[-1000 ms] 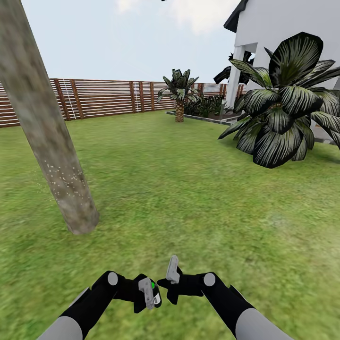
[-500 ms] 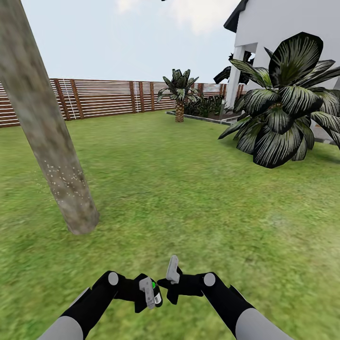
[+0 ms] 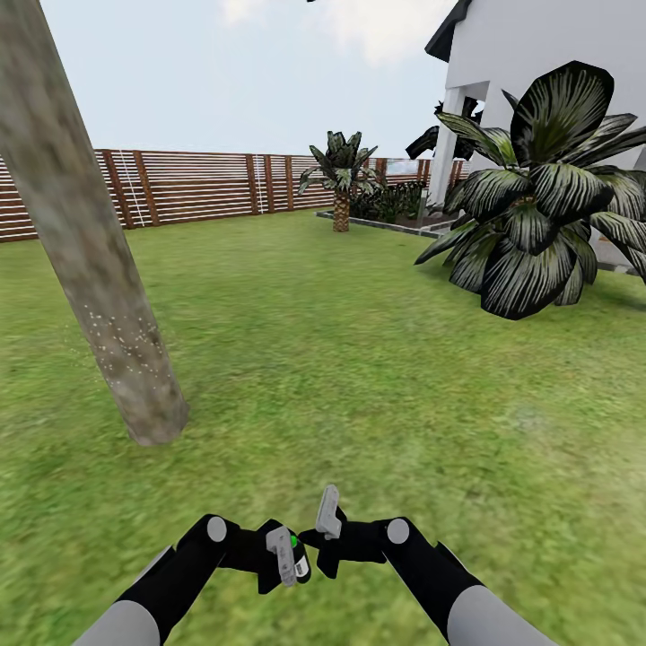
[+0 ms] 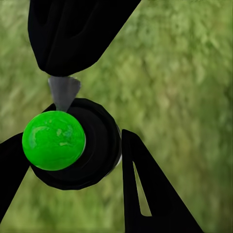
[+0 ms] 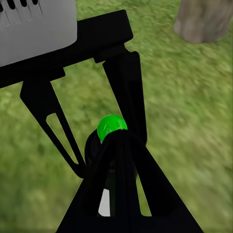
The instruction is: In the garden, pick up the pesticide atomizer on the floor and spray pesticide onto both trees until each tree trunk is fully covered.
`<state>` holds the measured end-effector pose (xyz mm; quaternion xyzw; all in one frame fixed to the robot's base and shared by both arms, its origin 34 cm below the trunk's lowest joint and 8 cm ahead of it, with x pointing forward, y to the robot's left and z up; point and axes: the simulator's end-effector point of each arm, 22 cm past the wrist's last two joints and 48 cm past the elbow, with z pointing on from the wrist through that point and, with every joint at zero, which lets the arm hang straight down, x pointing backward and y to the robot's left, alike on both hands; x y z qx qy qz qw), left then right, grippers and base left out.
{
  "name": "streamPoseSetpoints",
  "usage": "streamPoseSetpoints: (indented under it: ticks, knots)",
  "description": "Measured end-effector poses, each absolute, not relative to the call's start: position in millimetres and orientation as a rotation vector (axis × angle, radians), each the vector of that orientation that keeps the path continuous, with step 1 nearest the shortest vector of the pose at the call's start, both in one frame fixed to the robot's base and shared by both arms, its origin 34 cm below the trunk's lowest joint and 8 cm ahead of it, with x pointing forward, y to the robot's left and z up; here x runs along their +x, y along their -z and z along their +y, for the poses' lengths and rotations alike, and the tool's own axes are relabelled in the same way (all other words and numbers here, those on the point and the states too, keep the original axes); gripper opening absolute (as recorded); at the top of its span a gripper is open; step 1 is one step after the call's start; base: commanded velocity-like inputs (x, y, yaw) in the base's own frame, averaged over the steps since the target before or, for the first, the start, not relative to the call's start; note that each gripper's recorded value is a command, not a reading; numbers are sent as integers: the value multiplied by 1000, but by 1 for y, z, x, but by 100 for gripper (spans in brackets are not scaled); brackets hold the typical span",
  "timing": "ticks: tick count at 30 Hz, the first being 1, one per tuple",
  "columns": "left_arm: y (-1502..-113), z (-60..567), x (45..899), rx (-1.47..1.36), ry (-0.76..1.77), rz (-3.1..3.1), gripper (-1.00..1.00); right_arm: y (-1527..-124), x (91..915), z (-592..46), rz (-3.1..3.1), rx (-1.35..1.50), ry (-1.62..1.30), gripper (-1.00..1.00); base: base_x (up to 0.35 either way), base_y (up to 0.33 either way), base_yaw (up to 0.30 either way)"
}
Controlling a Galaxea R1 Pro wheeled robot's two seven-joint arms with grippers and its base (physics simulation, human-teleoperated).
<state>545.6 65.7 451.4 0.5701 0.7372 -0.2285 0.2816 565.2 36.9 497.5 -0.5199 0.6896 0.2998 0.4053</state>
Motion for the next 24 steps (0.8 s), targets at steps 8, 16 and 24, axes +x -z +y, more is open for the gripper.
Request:
streamPoseSetpoints:
  ticks: [8, 16, 24]
  knots:
    - [-452, 66, 546, 1523, 614, 1976, -100, -498, 565, 37, 1740, -1312, -757, -100, 0, 0, 0]
    - [-458, 59, 548, 1467, 656, 1970, -100, -498, 566, 37, 1741, -1310, -756, -100, 0, 0, 0]
    - [-458, 59, 548, 1464, 659, 1971, -100, -498, 565, 37, 1741, -1311, -756, -100, 0, 0, 0]
